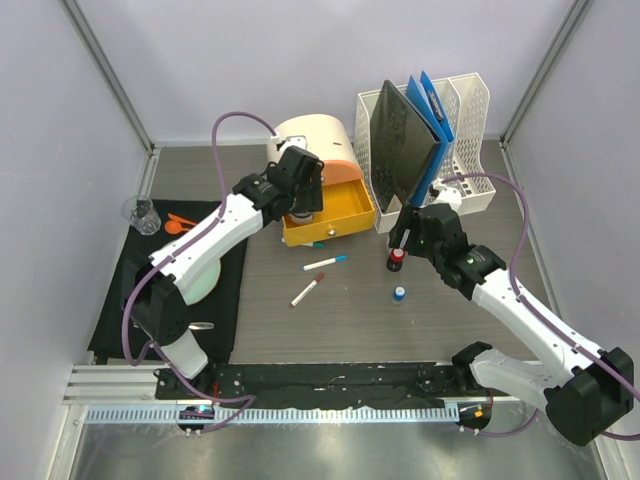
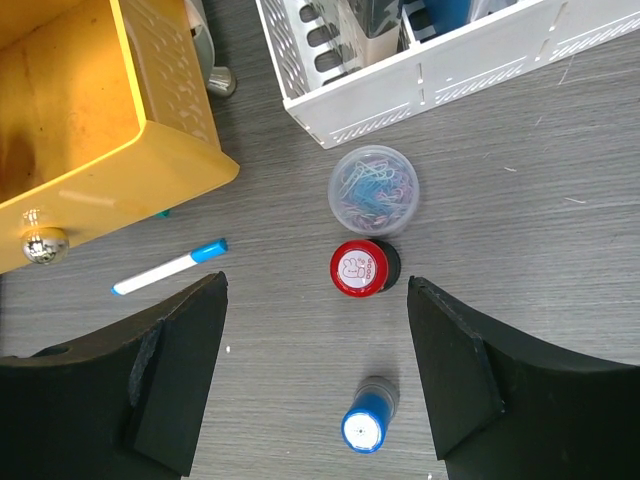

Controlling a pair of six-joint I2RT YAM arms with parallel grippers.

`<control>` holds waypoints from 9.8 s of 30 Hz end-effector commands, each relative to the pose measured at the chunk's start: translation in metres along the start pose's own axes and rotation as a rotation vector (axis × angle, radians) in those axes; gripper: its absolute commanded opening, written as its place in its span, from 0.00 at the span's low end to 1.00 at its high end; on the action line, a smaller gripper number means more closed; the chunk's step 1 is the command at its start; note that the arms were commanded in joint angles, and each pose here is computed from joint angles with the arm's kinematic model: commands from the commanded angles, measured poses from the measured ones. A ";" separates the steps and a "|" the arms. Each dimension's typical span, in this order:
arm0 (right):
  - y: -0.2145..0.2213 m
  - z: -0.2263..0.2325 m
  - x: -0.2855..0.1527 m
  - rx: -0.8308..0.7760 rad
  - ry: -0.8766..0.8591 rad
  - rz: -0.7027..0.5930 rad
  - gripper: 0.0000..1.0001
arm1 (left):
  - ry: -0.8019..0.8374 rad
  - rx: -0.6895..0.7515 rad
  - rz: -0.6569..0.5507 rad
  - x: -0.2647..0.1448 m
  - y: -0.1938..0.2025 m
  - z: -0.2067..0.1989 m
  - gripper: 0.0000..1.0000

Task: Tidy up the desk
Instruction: Place the stationery in the drawer, then pick up the stationery from the center of the board, then place the stationery in the drawer.

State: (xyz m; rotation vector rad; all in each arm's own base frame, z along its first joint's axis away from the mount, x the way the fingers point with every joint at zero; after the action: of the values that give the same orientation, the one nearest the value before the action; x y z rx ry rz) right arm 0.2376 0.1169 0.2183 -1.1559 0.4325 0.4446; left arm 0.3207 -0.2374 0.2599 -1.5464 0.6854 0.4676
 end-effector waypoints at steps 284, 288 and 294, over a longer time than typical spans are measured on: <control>-0.064 0.186 0.062 -0.274 -0.186 0.141 0.17 | -0.031 -0.061 -0.225 -0.091 0.078 0.178 1.00; -0.060 0.187 0.067 -0.288 -0.165 0.139 0.17 | -0.027 -0.060 -0.232 -0.092 0.078 0.178 1.00; -0.053 0.191 0.075 -0.290 -0.159 0.140 0.17 | -0.025 -0.058 -0.227 -0.091 0.078 0.178 1.00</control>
State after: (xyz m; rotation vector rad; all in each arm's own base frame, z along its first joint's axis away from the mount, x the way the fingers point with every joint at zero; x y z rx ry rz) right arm 0.3386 0.2775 0.2623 -1.3695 0.3925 0.7987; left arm 0.2164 -0.0481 0.2377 -1.6350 0.4973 0.3794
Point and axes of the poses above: each gripper's point midway between its finger pads, its own x axis out along the fingers, its own z axis along the line the jaws close on, y = z × x, the point moved 7 cm from there along -x, back along the fingers, and after that the axes turned 4 degrees about x, right-handed, at the moved point
